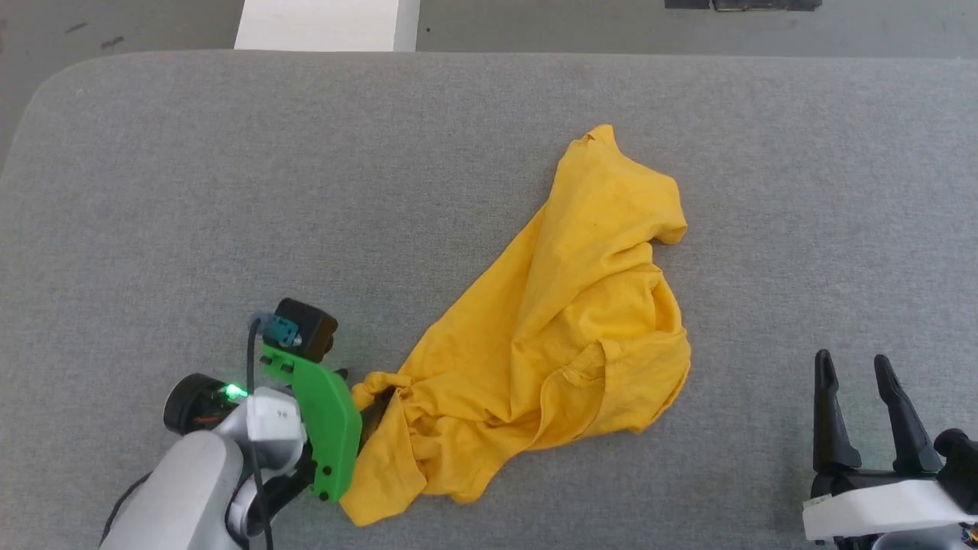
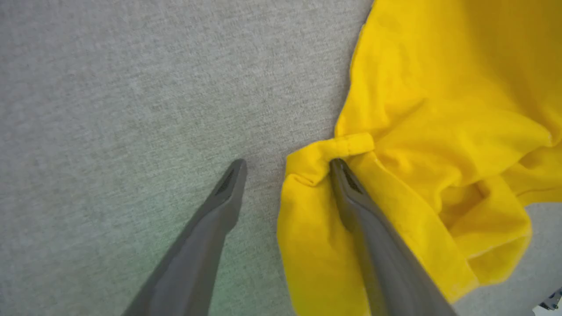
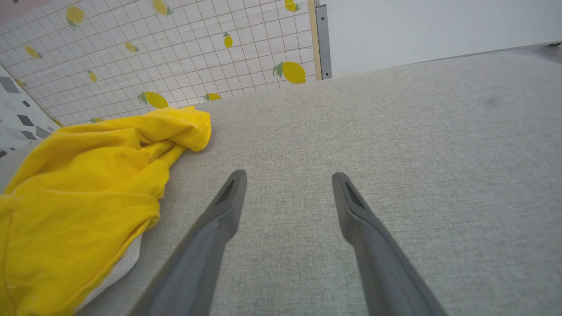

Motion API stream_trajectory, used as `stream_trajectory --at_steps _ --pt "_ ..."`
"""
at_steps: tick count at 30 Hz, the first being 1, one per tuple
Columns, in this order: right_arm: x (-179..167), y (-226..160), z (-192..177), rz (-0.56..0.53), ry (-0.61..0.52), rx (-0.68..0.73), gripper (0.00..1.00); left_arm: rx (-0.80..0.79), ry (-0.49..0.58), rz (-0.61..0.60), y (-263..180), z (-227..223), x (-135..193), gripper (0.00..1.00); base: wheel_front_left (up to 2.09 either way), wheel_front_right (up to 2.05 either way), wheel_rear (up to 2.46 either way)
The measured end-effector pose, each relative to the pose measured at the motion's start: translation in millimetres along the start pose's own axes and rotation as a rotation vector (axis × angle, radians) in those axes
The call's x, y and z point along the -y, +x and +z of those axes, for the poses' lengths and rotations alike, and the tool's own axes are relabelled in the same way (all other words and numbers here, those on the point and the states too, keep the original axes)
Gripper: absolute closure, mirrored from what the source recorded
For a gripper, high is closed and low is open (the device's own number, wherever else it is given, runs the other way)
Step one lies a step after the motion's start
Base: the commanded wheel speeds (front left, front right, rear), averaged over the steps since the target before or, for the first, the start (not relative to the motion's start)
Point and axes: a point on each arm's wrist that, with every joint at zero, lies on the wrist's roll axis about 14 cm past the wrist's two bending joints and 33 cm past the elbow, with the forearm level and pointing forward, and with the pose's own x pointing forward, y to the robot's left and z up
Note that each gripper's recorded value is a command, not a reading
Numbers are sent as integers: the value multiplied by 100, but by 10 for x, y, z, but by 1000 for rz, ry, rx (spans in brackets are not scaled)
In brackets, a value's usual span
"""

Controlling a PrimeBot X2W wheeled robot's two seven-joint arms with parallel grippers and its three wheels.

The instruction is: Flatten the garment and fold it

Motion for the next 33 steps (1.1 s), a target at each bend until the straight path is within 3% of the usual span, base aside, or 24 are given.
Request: stream_trajectory --at_steps 3,5,11,17,24,26,31,32,33 --pt "16 -3 -19 -5 0 -5 0 -49 -36 -51 40 -51 98 0 0 0 0" --pt "32 -8 -26 -10 -1 -6 0 -68 -38 -86 49 -72 185 100 0 0 0" --pt "37 -1 -26 -12 0 -4 0 -68 -29 -150 49 -136 361 100 0 0 0" --pt "-9 27 -13 2 3 1 0 117 9 -131 -14 186 293 100 0 0 0" --pt "-39 66 10 11 1 10 0 545 191 27 -425 1284 -207 100 0 0 0" --pt "-30 60 9 8 0 9 0 577 227 100 -524 1387 -457 100 0 0 0" --pt "24 37 4 -7 -4 1 0 578 178 213 -550 1330 -894 100 0 0 0" --pt "33 32 3 -10 -5 0 0 575 165 233 -531 1295 -964 0 0 0 0" --pt "40 28 2 -12 -5 -1 0 588 151 244 -519 1287 -1001 0 0 0 0"
